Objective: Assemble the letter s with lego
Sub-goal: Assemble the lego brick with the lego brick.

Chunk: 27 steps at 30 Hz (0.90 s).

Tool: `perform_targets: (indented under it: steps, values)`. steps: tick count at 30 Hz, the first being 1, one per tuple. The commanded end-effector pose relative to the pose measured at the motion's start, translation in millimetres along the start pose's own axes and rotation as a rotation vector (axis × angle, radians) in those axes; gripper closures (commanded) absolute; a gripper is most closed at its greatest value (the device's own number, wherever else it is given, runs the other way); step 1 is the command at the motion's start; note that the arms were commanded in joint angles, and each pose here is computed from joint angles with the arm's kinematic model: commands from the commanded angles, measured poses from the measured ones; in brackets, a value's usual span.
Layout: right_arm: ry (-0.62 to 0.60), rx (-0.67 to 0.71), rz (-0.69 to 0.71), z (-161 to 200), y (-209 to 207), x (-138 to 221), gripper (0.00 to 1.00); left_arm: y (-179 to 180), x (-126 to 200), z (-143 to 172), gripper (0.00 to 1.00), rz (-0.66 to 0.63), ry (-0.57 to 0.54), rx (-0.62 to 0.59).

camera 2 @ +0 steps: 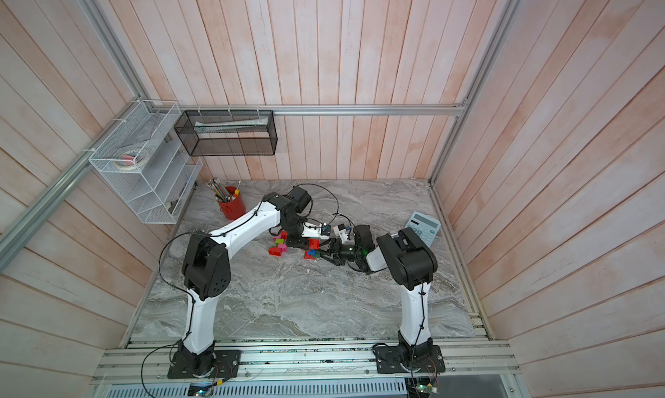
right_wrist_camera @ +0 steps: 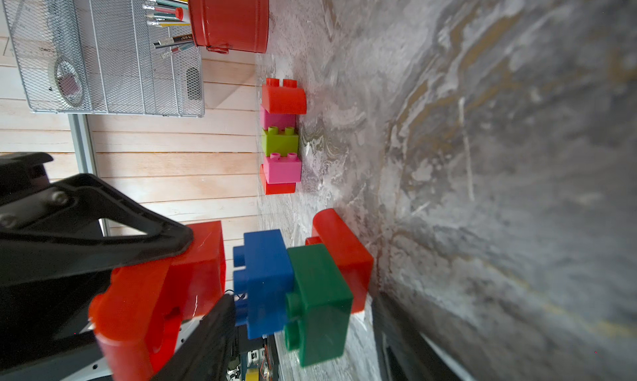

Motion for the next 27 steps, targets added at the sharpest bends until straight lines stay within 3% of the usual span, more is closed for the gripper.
perform_targets:
  steps: [1, 27]
  values:
    - [0.01, -0.071, 0.065, 8, -26, -4, 0.36, 1, -14, 2, 0.63, 0.023, -0.016, -0.009]
    - [0.006, -0.091, 0.063, 8, -29, -3, 0.38, -4, -28, 17, 0.65, 0.042, 0.028, -0.004]
Point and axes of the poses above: each gripper's point midway between its finger pads, its own x axis back along the fingers, its own y axis along the line the jaws close on, z = x × y, the point moved 4 cm from there along x, back along the fingers, and after that the axes turned 4 degrees about -x, right-handed, at the moved point
